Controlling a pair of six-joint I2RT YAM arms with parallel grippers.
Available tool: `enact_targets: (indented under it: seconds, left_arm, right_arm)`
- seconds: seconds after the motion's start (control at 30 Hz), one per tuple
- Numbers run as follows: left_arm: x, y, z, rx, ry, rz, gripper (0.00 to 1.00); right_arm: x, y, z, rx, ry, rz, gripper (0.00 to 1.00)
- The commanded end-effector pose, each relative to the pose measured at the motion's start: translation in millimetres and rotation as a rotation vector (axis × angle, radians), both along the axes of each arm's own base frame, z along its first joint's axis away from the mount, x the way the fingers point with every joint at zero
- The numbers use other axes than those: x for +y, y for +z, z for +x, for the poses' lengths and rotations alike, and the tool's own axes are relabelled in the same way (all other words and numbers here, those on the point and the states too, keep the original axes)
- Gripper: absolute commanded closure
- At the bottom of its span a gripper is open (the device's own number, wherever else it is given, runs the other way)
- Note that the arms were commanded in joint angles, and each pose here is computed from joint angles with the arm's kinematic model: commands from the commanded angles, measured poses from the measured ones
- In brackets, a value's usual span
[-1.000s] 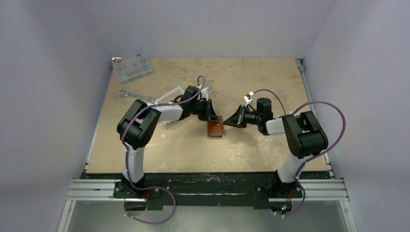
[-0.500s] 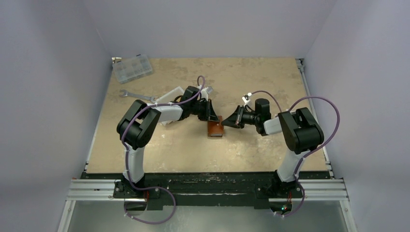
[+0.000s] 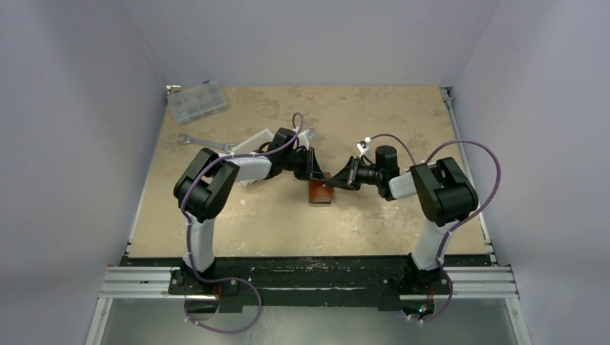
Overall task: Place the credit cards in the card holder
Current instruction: Close the card holder at the center of the board.
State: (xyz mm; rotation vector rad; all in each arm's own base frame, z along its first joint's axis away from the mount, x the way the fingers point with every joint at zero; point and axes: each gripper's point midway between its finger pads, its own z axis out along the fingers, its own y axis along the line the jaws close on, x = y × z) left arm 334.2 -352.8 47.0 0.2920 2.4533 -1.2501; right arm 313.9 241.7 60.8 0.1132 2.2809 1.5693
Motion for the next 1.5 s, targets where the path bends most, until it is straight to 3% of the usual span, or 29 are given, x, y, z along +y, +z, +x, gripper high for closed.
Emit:
enact_targets:
  seconds: [0.0, 0.33, 0.53, 0.7, 0.8, 0.9, 1.13, 1.47]
  left_arm:
    - [9, 2, -9, 0.063, 0.016, 0.026, 0.86]
    - [18, 26, -20, 0.035, 0.032, 0.007, 0.80]
    - [31, 38, -30, -0.016, 0.067, 0.010, 0.74]
    - [26, 34, -22, -0.021, 0.074, -0.008, 0.83]
    - [20, 35, -11, -0.009, 0.074, -0.032, 0.89]
    - [20, 29, 2, 0.018, 0.092, -0.040, 0.94]
    - [17, 15, 17, 0.026, 0.100, -0.013, 0.98]
    - [12, 11, 16, 0.019, 0.078, -0.004, 0.95]
  right_arm:
    - [3, 4, 9, -0.055, 0.007, -0.006, 1.00]
    - [-15, 7, 13, -0.119, 0.027, -0.251, 1.00]
    - [-16, 23, 16, -0.188, 0.060, -0.356, 0.76]
    - [-18, 20, 18, -0.204, 0.044, -0.578, 0.55]
    - [-22, 21, 21, -0.219, 0.004, -0.685, 0.47]
    - [-24, 20, 20, -0.217, -0.012, -0.735, 0.47]
    - [-20, 14, 18, -0.202, 0.010, -0.744, 0.60]
    - [-7, 21, 15, -0.226, 0.053, -0.722, 0.55]
